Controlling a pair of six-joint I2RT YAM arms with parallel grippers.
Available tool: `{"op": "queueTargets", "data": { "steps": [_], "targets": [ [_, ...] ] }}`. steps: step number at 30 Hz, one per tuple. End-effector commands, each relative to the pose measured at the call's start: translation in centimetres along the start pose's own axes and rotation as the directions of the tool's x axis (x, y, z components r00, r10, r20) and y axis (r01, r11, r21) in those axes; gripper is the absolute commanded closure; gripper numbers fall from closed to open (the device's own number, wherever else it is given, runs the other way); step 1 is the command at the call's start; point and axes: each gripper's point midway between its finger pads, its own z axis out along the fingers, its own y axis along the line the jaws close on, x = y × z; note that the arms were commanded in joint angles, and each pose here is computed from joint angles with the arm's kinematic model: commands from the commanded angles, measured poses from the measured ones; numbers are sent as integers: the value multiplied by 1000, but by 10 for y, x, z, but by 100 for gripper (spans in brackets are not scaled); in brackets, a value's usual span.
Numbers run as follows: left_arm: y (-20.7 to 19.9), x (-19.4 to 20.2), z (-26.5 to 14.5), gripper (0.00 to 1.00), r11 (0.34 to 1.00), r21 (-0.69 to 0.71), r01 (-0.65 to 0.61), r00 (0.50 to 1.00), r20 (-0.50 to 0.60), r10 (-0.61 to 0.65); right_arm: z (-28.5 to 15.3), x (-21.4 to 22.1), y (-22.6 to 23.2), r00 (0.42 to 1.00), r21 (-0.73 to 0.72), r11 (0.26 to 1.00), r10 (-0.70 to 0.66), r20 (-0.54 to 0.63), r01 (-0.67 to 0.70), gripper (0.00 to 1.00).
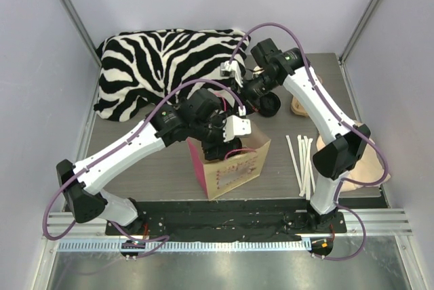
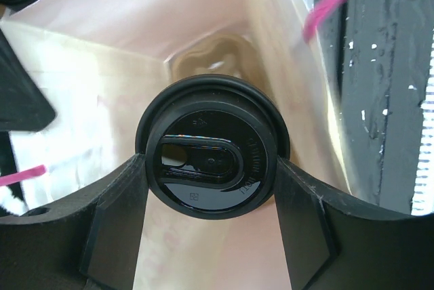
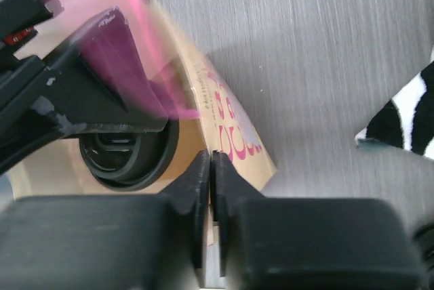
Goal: Pack the takeout coffee
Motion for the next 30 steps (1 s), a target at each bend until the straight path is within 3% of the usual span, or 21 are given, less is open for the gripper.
{"op": "queueTargets", "data": {
  "steps": [1,8,9,12,21,25,30],
  "targets": [
    [7,-1,-11,90,998,-57,-25,1000,4,25,-14,-3,15,999,46,998,48,3,-48,99],
    [13,7,-19,91,994,-110,10,1000,-9,-11,-21,3,37,983,85,981,168,77,-174,96],
    [13,8,-19,91,994,-113,11,1000,-9,-12,-21,4,39,981,87,979,176,81,-183,77],
    [11,12,-19,91,994,-111,7,1000,-10,-8,-21,4,40,979,86,978,179,93,-187,50],
    [9,9,-18,91,996,-90,-14,1000,-3,14,-8,-19,27,990,58,992,110,87,-116,29],
    [9,9,-16,91,996,-85,-13,1000,-1,13,4,-10,25,995,59,994,86,45,-88,32],
    [8,10,-16,91,996,-84,-8,1000,-2,8,12,3,22,998,59,996,66,1,-66,47]
  ]
}}
